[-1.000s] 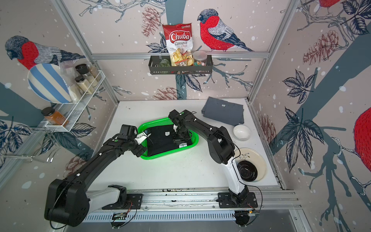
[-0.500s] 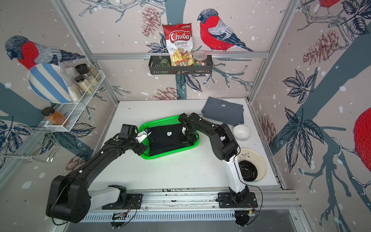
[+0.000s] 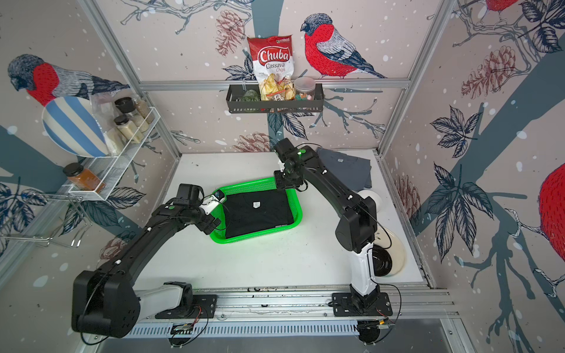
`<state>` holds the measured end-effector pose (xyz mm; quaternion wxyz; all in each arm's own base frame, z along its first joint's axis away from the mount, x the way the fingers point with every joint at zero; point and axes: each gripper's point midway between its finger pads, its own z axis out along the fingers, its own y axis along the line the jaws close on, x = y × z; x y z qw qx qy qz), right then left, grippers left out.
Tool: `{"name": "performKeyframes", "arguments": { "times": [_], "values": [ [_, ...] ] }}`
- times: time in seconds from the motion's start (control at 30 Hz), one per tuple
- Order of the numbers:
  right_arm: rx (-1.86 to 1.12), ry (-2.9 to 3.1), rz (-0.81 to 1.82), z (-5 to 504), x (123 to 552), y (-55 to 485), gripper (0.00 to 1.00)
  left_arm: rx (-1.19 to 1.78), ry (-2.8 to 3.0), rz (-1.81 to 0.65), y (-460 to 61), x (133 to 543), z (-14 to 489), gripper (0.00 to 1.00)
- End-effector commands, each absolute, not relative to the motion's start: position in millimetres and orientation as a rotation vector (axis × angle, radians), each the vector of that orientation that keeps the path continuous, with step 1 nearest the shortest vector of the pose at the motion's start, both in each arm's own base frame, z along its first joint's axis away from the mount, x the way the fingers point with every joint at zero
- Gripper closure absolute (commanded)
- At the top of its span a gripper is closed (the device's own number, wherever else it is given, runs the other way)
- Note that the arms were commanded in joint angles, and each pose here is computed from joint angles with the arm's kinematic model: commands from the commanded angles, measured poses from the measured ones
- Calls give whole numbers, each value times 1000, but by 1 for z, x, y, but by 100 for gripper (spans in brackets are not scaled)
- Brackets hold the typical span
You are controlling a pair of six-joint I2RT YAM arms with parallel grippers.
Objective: Put the folded t-shirts into the basket
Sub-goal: Adjust the T-shirt in the bin, then move the T-shirt to the center of the board.
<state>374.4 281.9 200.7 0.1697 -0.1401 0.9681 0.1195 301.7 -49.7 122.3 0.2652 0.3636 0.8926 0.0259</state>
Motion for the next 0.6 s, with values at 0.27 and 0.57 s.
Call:
{"name": "performKeyframes", "arguments": {
  "times": [0.27, 0.57],
  "values": [
    [106, 2568, 190, 163, 490, 171, 37, 851, 2425, 199, -20, 310, 144, 5],
    [230, 2355, 285, 119, 593, 166, 46, 829, 2475, 204, -16, 296, 147, 5]
  ]
}}
